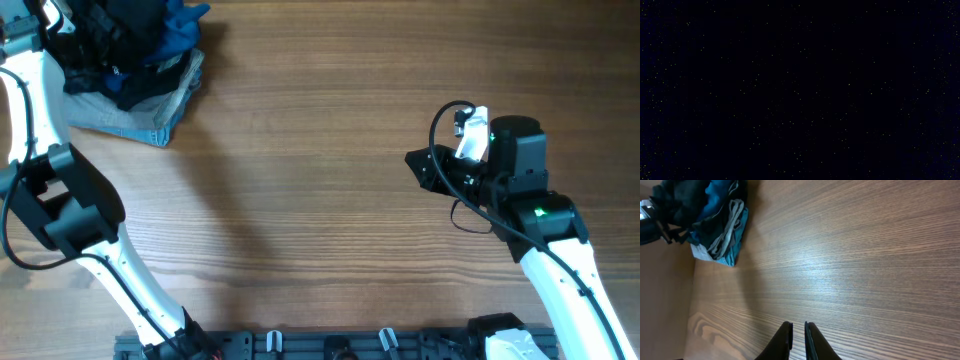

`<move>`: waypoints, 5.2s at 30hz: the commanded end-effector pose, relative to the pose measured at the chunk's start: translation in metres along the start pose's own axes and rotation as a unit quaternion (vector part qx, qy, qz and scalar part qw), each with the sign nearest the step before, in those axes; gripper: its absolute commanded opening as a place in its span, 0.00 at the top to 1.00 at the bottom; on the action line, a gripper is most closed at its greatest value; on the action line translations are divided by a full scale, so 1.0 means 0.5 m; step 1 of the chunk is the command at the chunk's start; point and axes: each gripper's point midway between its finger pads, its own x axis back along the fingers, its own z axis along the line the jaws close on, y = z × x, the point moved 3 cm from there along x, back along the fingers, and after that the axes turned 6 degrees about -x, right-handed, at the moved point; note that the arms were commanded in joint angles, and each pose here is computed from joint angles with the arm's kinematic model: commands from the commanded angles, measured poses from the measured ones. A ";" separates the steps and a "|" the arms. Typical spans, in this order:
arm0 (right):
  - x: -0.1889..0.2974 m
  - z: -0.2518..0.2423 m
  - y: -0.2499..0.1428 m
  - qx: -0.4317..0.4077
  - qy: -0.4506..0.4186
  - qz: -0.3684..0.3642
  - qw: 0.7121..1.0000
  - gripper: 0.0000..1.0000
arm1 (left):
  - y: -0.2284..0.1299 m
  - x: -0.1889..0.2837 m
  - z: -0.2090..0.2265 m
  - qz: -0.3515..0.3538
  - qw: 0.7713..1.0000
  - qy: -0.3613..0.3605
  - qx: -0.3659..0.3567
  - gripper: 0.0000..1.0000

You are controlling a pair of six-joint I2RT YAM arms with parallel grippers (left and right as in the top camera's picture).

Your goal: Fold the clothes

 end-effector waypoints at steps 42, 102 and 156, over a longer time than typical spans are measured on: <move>0.350 0.119 0.008 0.106 -0.057 -0.199 0.973 0.00 | -0.442 0.570 -0.373 0.055 0.913 0.062 -0.399 0.00; 0.119 -0.169 -0.066 0.325 -0.043 -0.414 0.849 0.00 | -0.389 0.637 -0.431 -0.079 0.914 -0.002 -0.397 0.00; 0.119 -0.169 -0.066 0.325 -0.043 -0.414 0.849 0.00 | -0.653 0.342 -0.019 -0.355 0.881 -0.131 -0.285 0.00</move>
